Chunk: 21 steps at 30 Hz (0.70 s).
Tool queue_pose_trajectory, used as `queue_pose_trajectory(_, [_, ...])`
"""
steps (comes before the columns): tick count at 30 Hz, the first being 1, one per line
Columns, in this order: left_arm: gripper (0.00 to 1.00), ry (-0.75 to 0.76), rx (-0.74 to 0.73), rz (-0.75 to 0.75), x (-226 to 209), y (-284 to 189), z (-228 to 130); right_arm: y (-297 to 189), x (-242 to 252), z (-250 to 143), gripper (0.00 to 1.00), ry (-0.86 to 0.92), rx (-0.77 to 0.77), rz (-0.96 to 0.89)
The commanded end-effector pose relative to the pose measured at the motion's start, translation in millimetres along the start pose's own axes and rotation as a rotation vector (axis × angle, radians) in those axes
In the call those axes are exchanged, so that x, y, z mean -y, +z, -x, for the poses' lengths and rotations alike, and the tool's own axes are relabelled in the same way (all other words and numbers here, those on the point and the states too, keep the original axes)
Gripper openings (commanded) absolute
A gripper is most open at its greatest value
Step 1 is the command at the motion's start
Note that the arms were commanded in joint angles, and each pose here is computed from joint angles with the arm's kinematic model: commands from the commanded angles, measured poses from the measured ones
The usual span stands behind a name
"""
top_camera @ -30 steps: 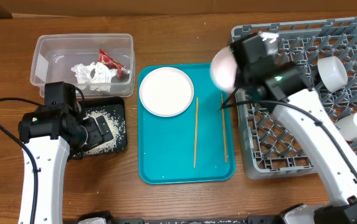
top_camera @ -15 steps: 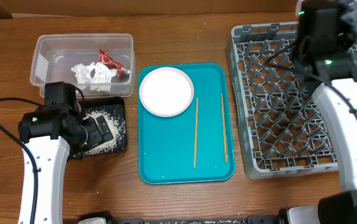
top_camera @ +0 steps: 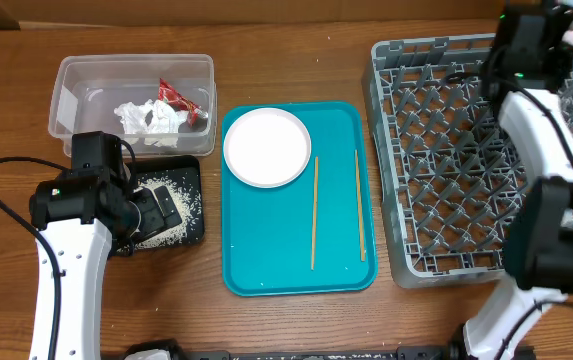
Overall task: Sort waste into correct bins and load items into the dishwasher
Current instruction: 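Carry the pink bowl with the right gripper into the dish rack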
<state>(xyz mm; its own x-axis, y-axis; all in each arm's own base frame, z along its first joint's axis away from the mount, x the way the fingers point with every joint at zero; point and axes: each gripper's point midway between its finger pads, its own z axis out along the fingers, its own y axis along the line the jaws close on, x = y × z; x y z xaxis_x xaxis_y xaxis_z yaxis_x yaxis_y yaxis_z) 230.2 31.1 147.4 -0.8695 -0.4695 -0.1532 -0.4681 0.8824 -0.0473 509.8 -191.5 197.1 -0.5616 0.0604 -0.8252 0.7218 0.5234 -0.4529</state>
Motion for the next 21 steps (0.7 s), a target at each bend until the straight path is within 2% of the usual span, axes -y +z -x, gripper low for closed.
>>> queue_pose_trajectory(1, [1.00,-0.016,0.001,-0.008,1,-1,2,9,-11,-14,0.04,-0.076,-0.017,-0.042])
queue_pose_trajectory(8, [1.00,-0.016,0.001,-0.008,1,-1,2,10,-38,-46,0.04,-0.139,-0.070,-0.019])
queue_pose_trajectory(20, [1.00,-0.016,0.001,-0.008,1,-1,2,-33,-65,-80,0.04,-0.212,-0.150,0.036])
queue_pose_trajectory(21, [1.00,-0.016,0.001,-0.008,1,-1,2,-35,-66,-81,0.13,-0.226,-0.154,0.040])
